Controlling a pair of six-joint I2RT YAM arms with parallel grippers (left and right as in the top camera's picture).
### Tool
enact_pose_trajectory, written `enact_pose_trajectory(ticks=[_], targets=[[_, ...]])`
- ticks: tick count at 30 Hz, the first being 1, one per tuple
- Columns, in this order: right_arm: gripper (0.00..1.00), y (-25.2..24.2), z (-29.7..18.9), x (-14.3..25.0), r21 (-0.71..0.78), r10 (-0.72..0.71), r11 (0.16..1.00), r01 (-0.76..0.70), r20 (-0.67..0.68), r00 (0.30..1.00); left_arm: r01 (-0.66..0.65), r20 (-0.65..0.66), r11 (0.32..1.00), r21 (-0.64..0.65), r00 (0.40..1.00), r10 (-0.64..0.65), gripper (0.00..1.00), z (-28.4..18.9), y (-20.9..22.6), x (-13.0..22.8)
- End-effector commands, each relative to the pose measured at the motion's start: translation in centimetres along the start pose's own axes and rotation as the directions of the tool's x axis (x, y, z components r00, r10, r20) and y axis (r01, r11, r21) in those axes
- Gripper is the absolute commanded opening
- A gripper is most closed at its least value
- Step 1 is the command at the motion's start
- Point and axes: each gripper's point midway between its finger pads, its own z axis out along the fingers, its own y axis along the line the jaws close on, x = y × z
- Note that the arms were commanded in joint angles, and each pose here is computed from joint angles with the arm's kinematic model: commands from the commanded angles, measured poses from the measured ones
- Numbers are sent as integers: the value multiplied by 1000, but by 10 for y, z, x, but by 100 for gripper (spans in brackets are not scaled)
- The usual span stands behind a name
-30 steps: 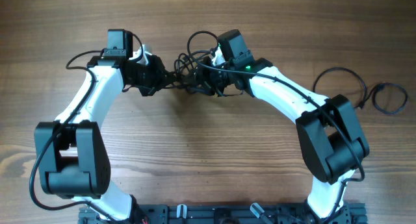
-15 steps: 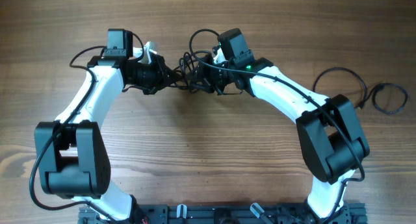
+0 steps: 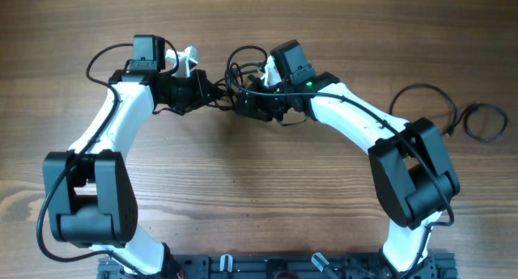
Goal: Untangle cables
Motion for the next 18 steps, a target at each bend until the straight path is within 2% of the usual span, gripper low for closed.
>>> enact_pose_trajectory(ticks=[1, 3, 6, 9, 12, 15, 18], targets=[[26, 4, -4, -1, -6, 33, 999, -33, 8, 999, -68, 1, 998, 11, 998, 68, 4, -1, -5, 1], [26, 7, 1, 4, -3, 65, 998, -65, 3, 998, -75, -6, 997, 13, 997, 75, 4, 1, -8, 3], [31, 4, 6, 0, 43, 37, 998, -40, 57, 998, -98, -20, 995, 21, 995, 99, 4, 8, -16, 8], [32, 0, 7, -4, 71, 38, 996, -45, 90, 995, -107, -28, 994, 25, 994, 107, 4, 11, -20, 10], [39, -14, 4, -14, 139, 39, 988, -61, 157, 987, -108, -27, 994, 26, 994, 109, 4, 11, -21, 10], [41, -30, 3, -3, 201, 79, 974, -105, 132, 988, -112, -24, 993, 27, 993, 113, 4, 11, -21, 9], [49, -34, 2, 1, 218, 95, 969, -119, 118, 988, -104, -24, 994, 27, 994, 104, 4, 11, -21, 9]])
